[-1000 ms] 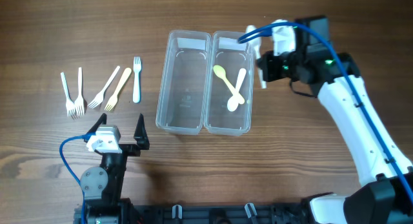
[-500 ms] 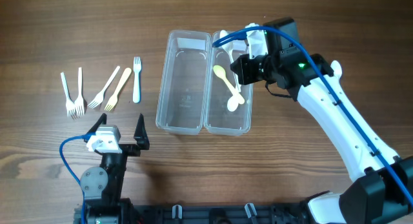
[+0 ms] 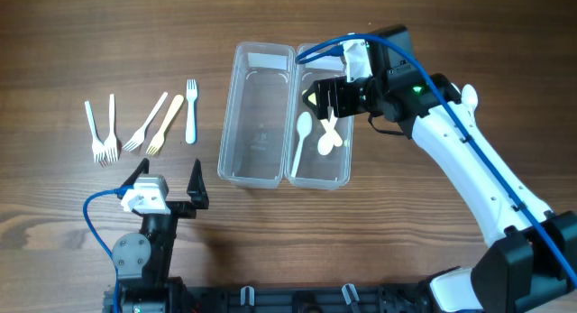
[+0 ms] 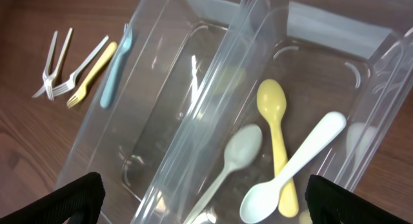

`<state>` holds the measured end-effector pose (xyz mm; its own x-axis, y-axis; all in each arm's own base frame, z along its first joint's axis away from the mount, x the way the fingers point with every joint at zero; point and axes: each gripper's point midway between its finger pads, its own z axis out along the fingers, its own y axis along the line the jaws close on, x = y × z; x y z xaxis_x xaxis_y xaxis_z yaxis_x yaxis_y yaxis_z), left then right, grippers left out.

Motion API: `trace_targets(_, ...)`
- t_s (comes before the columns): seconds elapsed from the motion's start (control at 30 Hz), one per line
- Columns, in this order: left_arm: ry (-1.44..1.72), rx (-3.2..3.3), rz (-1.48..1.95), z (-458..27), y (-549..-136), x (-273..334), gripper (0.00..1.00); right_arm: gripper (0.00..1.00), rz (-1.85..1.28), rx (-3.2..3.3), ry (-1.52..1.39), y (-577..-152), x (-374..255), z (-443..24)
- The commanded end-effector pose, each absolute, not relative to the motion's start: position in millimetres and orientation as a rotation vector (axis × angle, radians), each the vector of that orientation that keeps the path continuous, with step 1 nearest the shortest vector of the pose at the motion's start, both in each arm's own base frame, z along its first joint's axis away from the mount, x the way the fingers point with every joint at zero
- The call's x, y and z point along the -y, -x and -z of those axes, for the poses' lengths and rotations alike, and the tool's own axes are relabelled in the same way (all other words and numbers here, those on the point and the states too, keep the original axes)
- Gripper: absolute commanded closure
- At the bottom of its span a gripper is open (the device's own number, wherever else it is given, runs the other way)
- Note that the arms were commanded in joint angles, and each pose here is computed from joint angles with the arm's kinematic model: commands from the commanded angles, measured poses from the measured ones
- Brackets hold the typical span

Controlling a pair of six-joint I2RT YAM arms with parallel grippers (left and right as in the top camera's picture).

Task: Pack container
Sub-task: 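Lower the white spoon into the right container and open, then return the right gripper to the spoons and grasp another white spoon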

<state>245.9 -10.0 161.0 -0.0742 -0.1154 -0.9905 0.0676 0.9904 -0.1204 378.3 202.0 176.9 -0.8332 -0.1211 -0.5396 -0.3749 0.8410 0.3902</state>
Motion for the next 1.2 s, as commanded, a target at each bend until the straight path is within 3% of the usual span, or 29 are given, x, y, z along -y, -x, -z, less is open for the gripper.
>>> trace_targets(0.0, 0.029, -1.641, 0.134, -158.2, -246.1, 8.9, 0.0, 0.0, -0.654, -2.509, 0.296, -390.8, -184.1, -174.0)
trace_targets(0.3, 0.029, -1.641, 0.134, -158.2, -246.1, 8.8, 0.0, 0.01, -0.386, -2.614, 0.169, -398.6, -83.8, -152.3)
trace_targets(0.53, 0.029, -1.641, 0.134, -158.2, -246.1, 8.8, 0.0, 0.16, 0.167, -2.716, -0.01, -386.7, 33.1, -137.8)
trace_targets(0.67, 0.029, -1.641, 0.134, -158.2, -246.1, 8.8, 0.0, 0.35, 0.217, -2.693, -0.067, -390.9, 52.7, -139.3)
trace_targets(0.83, 0.029, -1.641, 0.134, -158.2, -246.1, 8.9, 0.0, 0.44, 0.294, -2.665, -0.019, -403.5, 69.2, -135.5)
trace_targets(1.17, 0.029, -1.641, 0.134, -158.2, -246.1, 8.8, 0.0, 0.43, 0.35, -2.823, 0.062, -405.4, 93.5, -67.4)
